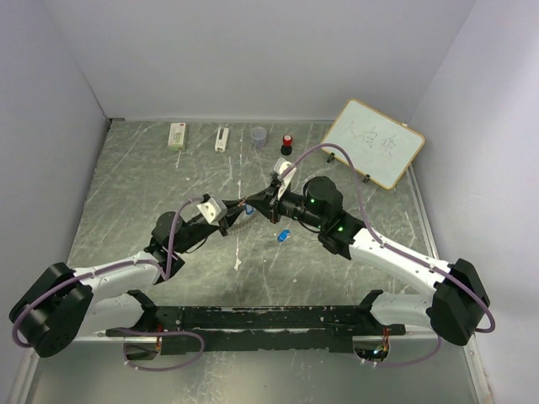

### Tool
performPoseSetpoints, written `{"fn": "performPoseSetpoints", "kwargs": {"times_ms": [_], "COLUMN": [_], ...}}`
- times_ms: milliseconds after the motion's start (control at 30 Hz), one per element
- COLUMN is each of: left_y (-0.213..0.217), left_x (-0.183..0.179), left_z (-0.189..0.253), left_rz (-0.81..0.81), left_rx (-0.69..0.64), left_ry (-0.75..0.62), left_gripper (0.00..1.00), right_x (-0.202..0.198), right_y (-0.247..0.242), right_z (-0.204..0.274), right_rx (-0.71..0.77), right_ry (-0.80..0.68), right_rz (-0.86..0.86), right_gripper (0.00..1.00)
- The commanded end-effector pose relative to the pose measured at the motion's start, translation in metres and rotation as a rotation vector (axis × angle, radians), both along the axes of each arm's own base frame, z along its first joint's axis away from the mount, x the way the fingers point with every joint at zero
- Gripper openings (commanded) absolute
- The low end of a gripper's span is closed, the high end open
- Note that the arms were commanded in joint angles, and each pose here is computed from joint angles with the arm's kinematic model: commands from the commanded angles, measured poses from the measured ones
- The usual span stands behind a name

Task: Put the keys on the keyring

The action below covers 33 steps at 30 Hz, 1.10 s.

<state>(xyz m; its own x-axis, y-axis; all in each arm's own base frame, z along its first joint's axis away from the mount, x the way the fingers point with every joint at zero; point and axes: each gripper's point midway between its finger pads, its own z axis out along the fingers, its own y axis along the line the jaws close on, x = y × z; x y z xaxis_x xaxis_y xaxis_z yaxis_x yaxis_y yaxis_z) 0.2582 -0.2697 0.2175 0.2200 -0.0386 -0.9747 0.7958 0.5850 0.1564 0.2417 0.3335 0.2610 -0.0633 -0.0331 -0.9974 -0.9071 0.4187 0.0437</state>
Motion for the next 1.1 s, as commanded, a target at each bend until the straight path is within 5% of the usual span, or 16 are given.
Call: {"fn": "performPoseSetpoints", "kwargs": {"times_ms": [0, 233, 333, 467, 1067], "left_y": [0.0, -0.001, -0.002, 0.005, 0.033], "left_x": [0.007, 0.011, 0.01, 0.004, -0.002], "left_z": [0.017, 0.01, 0.005, 0.003, 0.05], "left_rz": [0.049, 0.073, 0.071, 0.079, 0.17], "left_rx": [-0.021, -0.015, -0.011, -0.051, -0.148], "left_ry": [-0.062, -0.041, -0.024, -0.024, -0.091], "left_gripper": [0.07, 0.08, 0.34, 0.55, 0.54], "right_x": [0.001, 0.006, 0.008, 0.013, 0.027], "right_y": [0.002, -0.004, -0.008, -0.014, -0.047], "right_z": [0.014, 0.016, 0.02, 0.027, 0.041], "right_rx": [0.018, 0.011, 0.002, -0.025, -0.14], "right_ry": [0.001, -0.008, -0.032, -0.073, -0.253], "right_rz": [-0.007, -0.051, -0.068, -0.094, -0.065], "right_gripper": [0.0, 0.0, 0.0, 0.0, 0.0]}}
